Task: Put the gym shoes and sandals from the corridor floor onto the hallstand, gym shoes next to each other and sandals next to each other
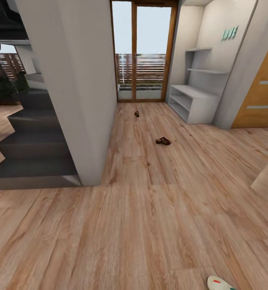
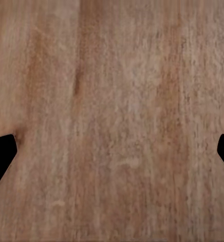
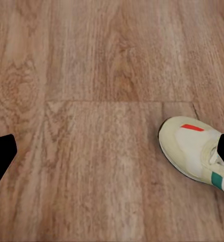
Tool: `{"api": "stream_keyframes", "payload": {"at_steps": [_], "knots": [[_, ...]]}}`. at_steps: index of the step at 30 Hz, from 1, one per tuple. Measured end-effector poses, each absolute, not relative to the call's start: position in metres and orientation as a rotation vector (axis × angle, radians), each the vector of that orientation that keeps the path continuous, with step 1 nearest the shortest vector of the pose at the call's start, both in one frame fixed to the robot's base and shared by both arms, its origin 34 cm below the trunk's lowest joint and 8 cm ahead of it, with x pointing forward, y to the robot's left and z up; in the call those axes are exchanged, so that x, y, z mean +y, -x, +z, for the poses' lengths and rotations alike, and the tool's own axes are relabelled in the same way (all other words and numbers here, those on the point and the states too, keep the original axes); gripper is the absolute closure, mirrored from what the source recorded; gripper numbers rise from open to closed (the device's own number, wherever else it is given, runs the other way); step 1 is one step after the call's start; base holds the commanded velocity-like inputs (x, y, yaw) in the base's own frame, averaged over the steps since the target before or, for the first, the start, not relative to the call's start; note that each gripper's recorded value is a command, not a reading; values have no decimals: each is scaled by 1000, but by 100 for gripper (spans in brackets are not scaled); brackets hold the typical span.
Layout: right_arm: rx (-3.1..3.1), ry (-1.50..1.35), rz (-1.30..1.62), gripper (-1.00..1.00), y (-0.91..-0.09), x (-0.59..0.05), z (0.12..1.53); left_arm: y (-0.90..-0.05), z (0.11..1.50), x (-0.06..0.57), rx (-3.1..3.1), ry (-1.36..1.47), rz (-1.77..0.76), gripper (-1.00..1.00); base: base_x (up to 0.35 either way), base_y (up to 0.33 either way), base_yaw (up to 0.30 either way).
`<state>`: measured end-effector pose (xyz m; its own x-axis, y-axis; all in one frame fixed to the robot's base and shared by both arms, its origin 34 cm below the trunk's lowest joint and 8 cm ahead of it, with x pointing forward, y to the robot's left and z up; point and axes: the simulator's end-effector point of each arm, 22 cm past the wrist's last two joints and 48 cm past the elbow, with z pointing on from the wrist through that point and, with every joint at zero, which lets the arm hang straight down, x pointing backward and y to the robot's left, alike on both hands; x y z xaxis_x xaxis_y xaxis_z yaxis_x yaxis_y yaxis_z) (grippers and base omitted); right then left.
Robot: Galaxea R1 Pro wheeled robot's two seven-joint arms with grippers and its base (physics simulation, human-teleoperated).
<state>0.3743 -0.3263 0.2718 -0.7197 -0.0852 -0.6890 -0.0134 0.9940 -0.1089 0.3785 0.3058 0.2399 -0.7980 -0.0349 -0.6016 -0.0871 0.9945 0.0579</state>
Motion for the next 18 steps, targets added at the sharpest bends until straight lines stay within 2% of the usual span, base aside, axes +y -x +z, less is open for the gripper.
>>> {"api": "stream_keyframes", "payload": {"at_steps": [18], "knots": [[2372,69,-123,-100,-374,-326,272,-378,240,305,2495,83,108,-100,334,1,0]]}}
